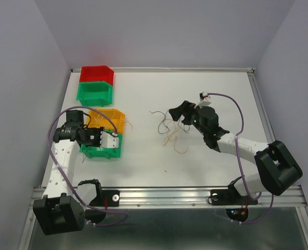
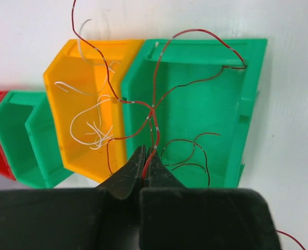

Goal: Untangle the cables

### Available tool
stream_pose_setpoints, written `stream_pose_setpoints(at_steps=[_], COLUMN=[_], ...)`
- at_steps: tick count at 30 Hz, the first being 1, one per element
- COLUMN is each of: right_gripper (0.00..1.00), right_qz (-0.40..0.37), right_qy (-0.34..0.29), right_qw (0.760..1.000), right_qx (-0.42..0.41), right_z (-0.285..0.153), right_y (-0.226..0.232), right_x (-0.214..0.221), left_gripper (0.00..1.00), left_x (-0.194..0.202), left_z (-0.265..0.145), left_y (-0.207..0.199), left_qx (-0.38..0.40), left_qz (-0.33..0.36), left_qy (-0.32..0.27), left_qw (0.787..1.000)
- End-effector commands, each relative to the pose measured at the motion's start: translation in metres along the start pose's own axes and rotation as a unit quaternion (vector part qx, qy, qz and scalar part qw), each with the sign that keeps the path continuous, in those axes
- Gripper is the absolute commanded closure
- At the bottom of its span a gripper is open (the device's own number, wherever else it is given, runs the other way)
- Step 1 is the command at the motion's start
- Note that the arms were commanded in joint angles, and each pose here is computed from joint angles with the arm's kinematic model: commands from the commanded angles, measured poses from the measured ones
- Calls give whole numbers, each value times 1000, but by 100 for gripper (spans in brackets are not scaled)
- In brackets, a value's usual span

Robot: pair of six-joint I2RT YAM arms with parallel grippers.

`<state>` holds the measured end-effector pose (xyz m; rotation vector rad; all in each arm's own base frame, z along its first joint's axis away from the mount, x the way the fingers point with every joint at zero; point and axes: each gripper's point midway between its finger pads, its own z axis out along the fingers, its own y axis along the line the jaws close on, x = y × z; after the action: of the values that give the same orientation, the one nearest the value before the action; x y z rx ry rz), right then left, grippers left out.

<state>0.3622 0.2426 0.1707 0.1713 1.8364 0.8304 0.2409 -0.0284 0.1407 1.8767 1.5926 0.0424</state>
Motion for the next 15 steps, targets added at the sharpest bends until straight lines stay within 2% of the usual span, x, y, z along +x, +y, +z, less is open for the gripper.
stream_pose_setpoints(at_steps=[1,2,8,15], right_gripper=[5,5,5,10], right_qz=[2,1,1,-11], right_qy=[-16,-15,-14,31], right_qw=[1000,1000,1000,997], right_qx=[-23,-25,-27,-73], right_z=[1,1,1,9], right_y=[11,13,13,29], right_x=[-9,-8,-8,11], left_gripper=[100,100,100,100], left_x=[2,6,22,34], left_z=[-6,-3,6,17], left_y=[-28,-38,-49,-49], left_qx=[88,115,156,187], left_qz=[69,80,73,47], left_qy=[6,10,26,33], left_qw=[994,990,985,981])
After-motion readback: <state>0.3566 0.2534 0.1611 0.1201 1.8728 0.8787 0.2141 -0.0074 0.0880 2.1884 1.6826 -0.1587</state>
